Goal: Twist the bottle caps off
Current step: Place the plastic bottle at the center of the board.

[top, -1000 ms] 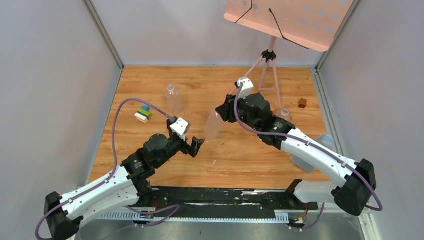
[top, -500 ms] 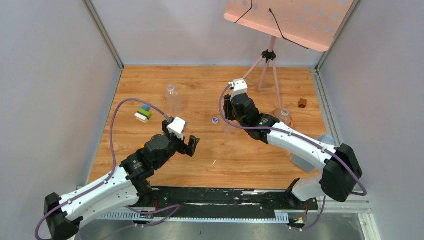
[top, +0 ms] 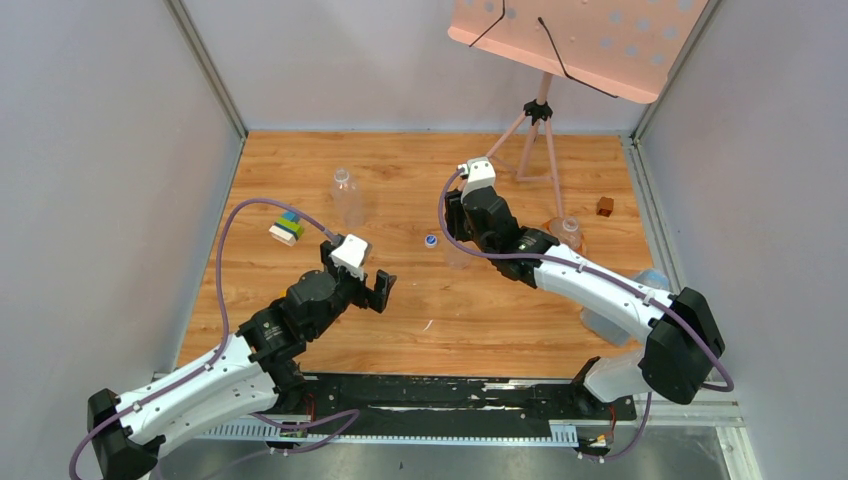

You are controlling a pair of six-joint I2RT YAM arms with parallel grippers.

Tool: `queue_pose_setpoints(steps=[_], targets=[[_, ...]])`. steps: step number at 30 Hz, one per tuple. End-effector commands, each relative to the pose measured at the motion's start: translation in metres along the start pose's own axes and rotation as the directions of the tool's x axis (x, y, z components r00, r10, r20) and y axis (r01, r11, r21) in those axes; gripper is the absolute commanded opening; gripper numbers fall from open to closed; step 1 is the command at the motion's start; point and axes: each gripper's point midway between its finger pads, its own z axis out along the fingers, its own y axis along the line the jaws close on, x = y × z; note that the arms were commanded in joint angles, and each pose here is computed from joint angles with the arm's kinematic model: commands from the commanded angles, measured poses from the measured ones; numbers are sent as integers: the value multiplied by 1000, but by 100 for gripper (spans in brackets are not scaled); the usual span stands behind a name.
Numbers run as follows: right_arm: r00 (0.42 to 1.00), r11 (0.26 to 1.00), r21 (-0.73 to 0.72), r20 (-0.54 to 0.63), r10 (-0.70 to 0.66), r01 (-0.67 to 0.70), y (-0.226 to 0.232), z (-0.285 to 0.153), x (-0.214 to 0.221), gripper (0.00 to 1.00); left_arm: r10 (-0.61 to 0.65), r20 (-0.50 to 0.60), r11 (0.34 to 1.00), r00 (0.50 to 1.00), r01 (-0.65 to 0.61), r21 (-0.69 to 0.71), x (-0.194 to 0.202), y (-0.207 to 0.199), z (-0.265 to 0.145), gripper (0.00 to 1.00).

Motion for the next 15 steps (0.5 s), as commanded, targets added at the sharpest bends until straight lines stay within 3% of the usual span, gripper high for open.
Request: queue_pose_setpoints(steps=[1,12,15], targets=[[999,1000,-3,30,21,-21,2,-1,-13,47,-32,35,999,999,32,-7,-12,0,0,100],[999,999,-9,39,37,-36,0,-4,-19,52,-26,30,1000,999,26,-10,-10,0,2,100],[998,999,-23,48,43,-42,2,-8,-24,61,-20,24,1000,1000,21,-14,-9,0,3,100]])
